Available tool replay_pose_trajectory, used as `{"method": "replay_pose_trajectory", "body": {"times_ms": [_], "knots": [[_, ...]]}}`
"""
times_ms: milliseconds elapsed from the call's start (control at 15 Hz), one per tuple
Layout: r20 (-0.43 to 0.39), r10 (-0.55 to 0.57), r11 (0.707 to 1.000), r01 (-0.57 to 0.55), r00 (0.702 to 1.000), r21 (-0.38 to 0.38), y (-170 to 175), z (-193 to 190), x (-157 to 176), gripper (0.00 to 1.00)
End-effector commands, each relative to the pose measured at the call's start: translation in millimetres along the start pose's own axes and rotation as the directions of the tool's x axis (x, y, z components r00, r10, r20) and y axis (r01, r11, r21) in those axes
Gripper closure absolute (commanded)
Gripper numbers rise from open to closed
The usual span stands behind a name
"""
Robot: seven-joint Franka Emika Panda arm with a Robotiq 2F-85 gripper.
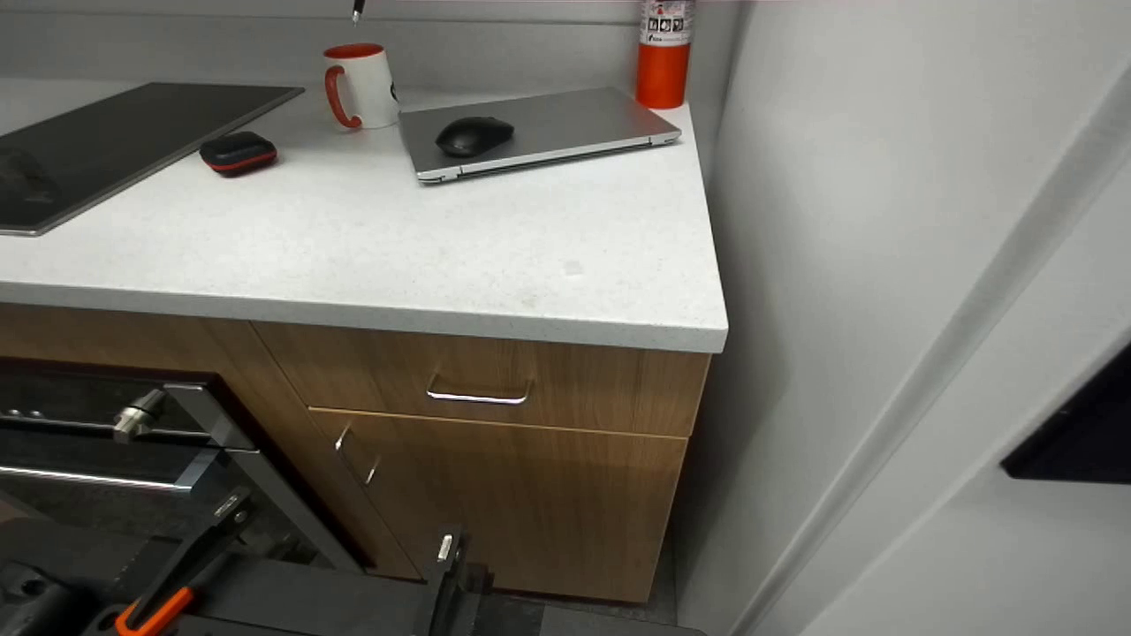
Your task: Remove the pen from the mug.
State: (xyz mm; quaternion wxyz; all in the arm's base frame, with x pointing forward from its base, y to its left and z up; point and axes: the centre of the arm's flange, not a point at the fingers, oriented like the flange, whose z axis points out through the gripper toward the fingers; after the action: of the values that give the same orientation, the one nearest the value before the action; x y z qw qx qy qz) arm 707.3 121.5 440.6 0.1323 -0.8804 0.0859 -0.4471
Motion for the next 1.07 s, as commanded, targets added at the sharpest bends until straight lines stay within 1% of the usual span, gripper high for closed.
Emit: {"method": "replay_pose_trajectory", "body": {"times_ms": [0,133,267,400,600,800,1000], "knots": [[0.105,0.026,1.0,-0.026,0.994,-0.002,30.8,-39.7,-15.4,0.99],[0.198,0.021,1.0,-0.018,0.98,-0.016,38.9,-48.6,-31.1,0.99],[0.306,0.002,0.999,0.009,0.952,-0.032,46.0,-51.8,-51.1,0.99],[0.408,-0.011,0.998,0.037,0.913,-0.055,55.8,-51.2,-73.8,0.99],[0.542,-0.02,0.995,0.069,0.84,-0.07,66.3,-48.1,-107.4,0.99],[0.637,-0.03,0.996,0.079,0.77,-0.049,63.9,-40.7,-138.0,0.99],[0.697,-0.021,0.997,0.069,0.717,-0.04,56.7,-30.2,-159.4,0.99]]}}
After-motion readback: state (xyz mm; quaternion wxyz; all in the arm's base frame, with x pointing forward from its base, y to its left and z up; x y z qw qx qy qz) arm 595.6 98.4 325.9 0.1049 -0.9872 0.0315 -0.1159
